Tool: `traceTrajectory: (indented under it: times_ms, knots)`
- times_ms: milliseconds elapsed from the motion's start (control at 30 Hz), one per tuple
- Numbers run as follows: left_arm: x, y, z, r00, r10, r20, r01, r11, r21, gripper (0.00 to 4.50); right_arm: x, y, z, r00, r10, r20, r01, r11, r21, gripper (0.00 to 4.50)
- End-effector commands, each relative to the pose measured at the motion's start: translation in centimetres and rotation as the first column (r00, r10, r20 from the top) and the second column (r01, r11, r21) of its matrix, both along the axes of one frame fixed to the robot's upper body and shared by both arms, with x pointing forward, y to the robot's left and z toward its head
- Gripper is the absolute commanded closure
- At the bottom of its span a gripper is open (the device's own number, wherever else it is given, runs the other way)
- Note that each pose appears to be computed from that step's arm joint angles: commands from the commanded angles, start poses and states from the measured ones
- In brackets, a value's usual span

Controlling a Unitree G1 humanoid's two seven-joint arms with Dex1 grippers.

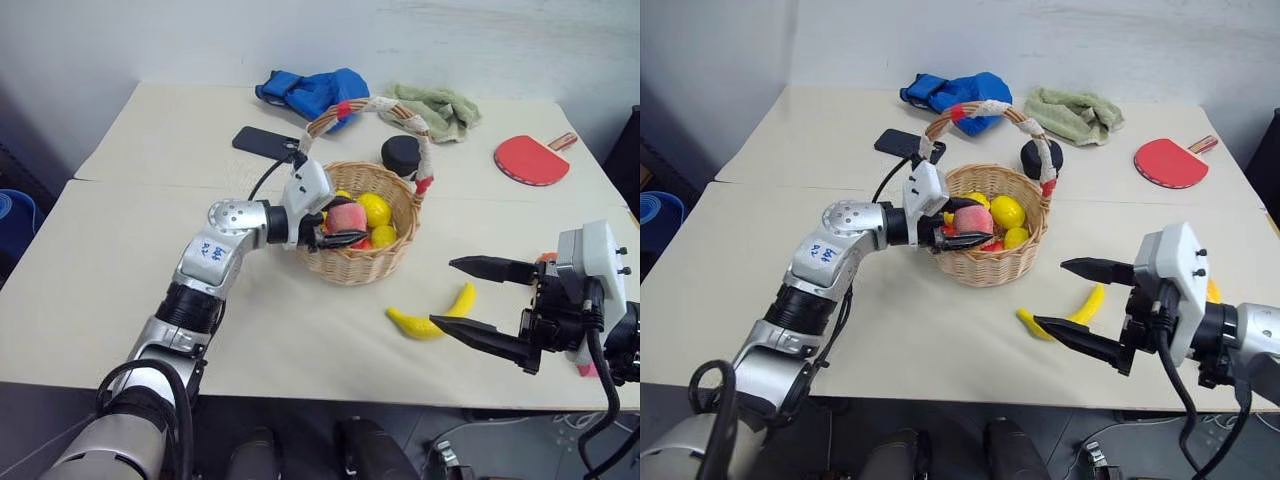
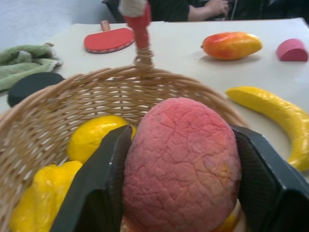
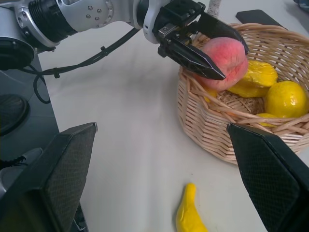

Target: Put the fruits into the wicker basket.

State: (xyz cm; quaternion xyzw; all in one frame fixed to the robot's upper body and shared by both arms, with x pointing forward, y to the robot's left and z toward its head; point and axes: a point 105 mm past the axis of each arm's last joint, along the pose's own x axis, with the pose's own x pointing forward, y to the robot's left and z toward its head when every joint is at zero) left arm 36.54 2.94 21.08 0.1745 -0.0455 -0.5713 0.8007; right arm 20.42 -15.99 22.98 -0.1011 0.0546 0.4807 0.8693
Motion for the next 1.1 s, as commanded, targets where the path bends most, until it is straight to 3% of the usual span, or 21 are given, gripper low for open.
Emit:
traceTrajectory:
  times_ms: [33,133,267,333,467,600,800,967,1100]
  knots:
    - [-0.1,0.4,2.2,0.998,0.002,0.064,0.002,0.998,-0.056,0.13,0.1,0.0,0.5,0.999,-0.012,0.048,0.012,1.000,0.001,0.00]
    - [-1.3,1.9,3.8,0.998,-0.038,0.044,0.045,0.986,-0.162,0.02,0.9,-0.9,-0.1,0.995,-0.079,0.056,0.081,0.996,-0.032,0.00]
    - [-5.2,5.0,5.5,0.974,-0.224,-0.037,0.208,0.946,-0.250,0.02,1.5,-2.6,-2.0,0.992,-0.116,0.052,0.123,0.974,-0.189,0.00]
    - [-6.7,5.8,5.3,0.955,-0.287,-0.076,0.264,0.937,-0.228,0.02,1.6,-3.2,-2.8,0.994,-0.102,0.048,0.111,0.961,-0.252,0.00]
    - [-8.7,7.3,2.1,0.926,-0.357,-0.126,0.362,0.932,0.014,0.02,2.9,-5.0,-4.2,0.997,-0.067,0.039,0.077,0.916,-0.393,0.00]
    - [-9.1,7.8,0.0,0.908,-0.397,-0.133,0.415,0.893,0.172,0.02,4.6,-6.4,-5.9,0.999,0.032,-0.015,-0.035,0.839,-0.543,0.00]
    - [-9.2,6.7,0.9,0.895,-0.439,-0.084,0.447,0.882,0.153,0.02,7.6,-6.2,-7.7,0.988,0.108,-0.108,-0.152,0.788,-0.596,0.00]
    - [-9.1,6.5,1.2,0.902,-0.427,-0.064,0.431,0.891,0.144,0.02,7.5,-7.0,-10.5,0.951,0.151,-0.269,-0.295,0.701,-0.649,0.00]
    - [-8.8,6.4,1.4,0.910,-0.412,-0.051,0.415,0.899,0.137,0.02,9.6,-6.7,-11.3,0.966,0.137,-0.221,-0.250,0.720,-0.648,0.00]
